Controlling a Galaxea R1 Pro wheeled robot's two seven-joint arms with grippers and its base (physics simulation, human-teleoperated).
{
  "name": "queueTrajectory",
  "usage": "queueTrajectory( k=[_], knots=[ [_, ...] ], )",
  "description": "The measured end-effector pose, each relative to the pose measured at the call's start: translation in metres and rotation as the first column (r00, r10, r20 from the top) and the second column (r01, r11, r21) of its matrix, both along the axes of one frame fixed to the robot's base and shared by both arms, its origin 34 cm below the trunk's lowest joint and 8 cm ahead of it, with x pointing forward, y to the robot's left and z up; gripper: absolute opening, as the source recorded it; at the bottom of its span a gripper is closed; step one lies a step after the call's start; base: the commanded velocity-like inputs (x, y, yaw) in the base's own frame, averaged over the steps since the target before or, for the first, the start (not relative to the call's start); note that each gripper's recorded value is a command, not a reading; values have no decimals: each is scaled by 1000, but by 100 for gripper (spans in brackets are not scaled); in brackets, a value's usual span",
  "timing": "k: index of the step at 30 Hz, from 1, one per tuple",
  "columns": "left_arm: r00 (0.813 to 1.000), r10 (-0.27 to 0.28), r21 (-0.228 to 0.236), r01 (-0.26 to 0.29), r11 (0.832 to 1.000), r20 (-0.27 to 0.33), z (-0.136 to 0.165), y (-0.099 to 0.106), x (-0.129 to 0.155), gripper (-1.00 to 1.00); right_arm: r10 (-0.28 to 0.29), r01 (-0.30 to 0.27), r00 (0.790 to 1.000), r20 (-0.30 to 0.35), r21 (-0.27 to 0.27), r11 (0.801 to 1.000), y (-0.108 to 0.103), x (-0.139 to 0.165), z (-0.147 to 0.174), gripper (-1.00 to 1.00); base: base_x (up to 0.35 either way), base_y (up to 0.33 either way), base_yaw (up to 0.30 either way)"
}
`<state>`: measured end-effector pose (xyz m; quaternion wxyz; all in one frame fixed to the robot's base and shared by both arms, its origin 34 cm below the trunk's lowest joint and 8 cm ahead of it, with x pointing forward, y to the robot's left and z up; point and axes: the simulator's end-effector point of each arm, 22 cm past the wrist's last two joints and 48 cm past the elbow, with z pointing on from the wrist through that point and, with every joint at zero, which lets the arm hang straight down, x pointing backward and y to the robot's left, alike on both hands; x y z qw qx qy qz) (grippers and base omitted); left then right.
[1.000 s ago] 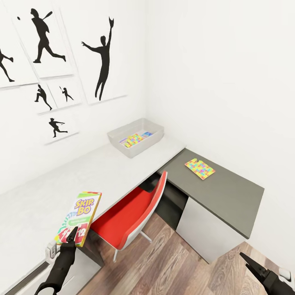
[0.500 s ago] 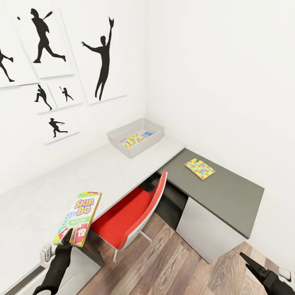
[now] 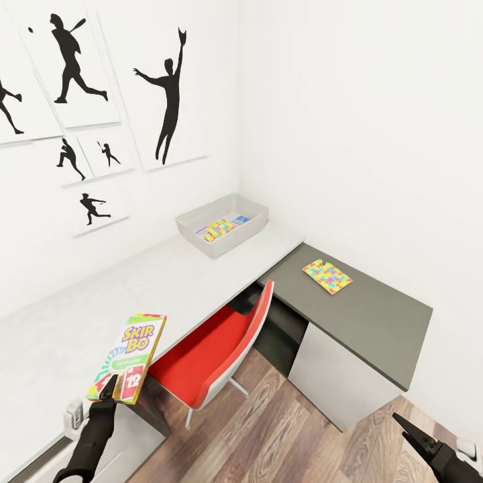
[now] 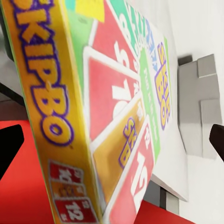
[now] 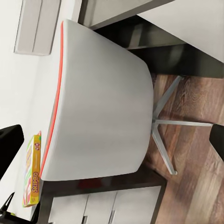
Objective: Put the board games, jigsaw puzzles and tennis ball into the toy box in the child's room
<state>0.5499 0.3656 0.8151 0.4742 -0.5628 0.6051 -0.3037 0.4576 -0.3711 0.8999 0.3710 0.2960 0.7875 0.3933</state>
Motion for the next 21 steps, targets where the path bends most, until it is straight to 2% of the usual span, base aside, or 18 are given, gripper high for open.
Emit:
queueTrajectory(
  k=[9, 10, 21],
  knots=[
    [1000, 0, 0, 0, 1000, -1, 0, 0, 0, 100, 0, 0, 1000, 1, 0, 1000, 0, 0, 0, 100, 0, 0, 0],
    [1000, 1, 0, -1, 1000, 0, 0, 0, 0, -100, 0, 0, 1000, 1, 0, 1000, 0, 0, 0, 100, 0, 0, 0],
    [1000, 3, -4, -3, 1000, 5, 1, 0, 0, -100, 0, 0, 1000, 1, 0, 1000, 0, 0, 0, 100, 0, 0, 0]
  ],
)
